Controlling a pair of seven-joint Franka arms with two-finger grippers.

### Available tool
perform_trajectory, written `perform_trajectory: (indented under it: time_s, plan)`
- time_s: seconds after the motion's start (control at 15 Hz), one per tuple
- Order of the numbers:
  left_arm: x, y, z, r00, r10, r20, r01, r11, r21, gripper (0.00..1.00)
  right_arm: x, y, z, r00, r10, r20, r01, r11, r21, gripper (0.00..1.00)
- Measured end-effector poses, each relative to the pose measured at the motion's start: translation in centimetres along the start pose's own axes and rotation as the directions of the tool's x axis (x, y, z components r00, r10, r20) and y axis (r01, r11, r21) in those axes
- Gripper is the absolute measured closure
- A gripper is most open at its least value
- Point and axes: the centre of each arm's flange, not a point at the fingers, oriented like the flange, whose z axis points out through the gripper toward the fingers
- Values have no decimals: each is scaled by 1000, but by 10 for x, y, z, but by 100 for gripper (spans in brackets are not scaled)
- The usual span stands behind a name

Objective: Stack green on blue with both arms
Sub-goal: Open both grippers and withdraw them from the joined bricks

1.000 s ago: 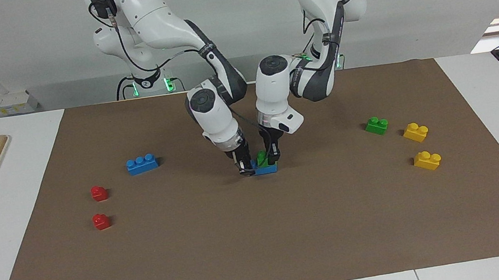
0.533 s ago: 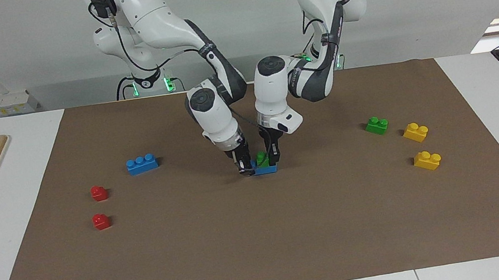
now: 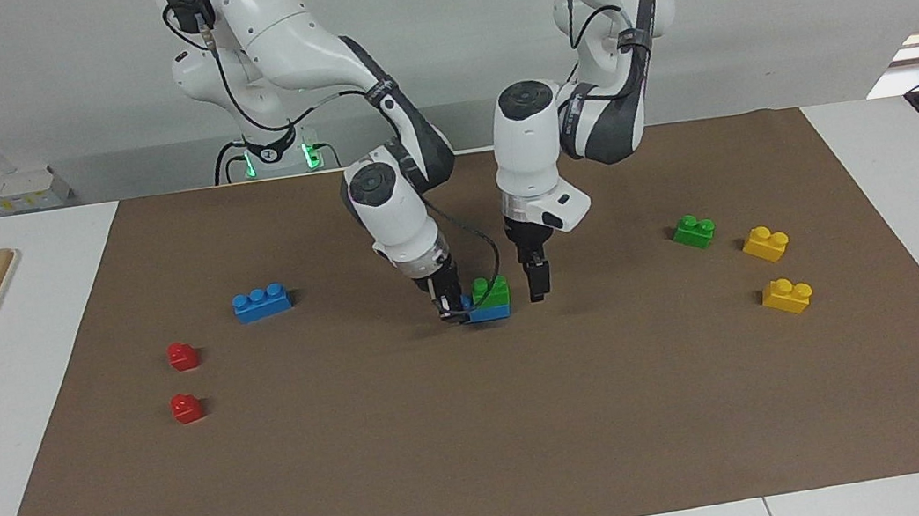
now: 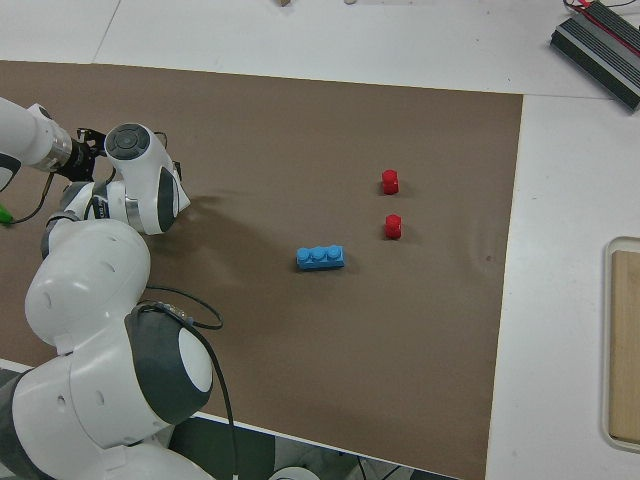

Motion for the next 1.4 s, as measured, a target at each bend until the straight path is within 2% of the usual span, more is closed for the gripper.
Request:
perform_trajectory:
  time_s: [0.27, 0.33, 0.53, 0.67, 0.8, 0.93, 1.07, 1.2, 1.33, 1.4]
  plan:
    - [49, 18, -18, 994, 102, -34, -102, 995, 10, 0, 9, -3, 6, 1000, 13, -5, -13, 1000, 6, 9]
    - [66, 23, -21, 991, 128, -43, -128, 992, 17, 0, 13, -4, 6, 1000, 20, -7, -19, 1000, 6, 1]
    - [117, 38, -24, 971, 230, -61, -228, 973, 39, 0, 50, -25, -6, 999, 44, -19, -44, 999, 2, 0]
    - [147, 45, -23, 941, 332, -64, -329, 943, 51, 0, 84, -45, -31, 999, 24, -25, -25, 999, -25, 0]
    - [175, 50, -24, 887, 458, -62, -453, 888, 78, 0, 116, -66, -68, 999, -33, -18, 32, 999, -41, 0]
    - [202, 53, -30, 807, 588, -52, -581, 807, 107, 0, 141, -79, -104, 987, -161, -6, 161, 986, -37, 0]
    - [232, 56, -40, 720, 693, -39, -685, 719, 120, 0, 158, -85, -136, 941, -337, -2, 337, 941, -26, 0]
    - [263, 56, -51, 623, 782, -11, -775, 620, 122, 0, 173, -87, -169, 868, -497, -18, 496, 868, -29, 0]
    - [292, 54, -65, 508, 861, 30, -857, 501, 116, 0, 182, -86, -205, 761, -647, -44, 645, 762, -60, 0]
    - [306, 52, -74, 451, 891, 52, -890, 445, 103, 0, 185, -85, -225, 685, -725, -65, 721, 688, -78, 0]
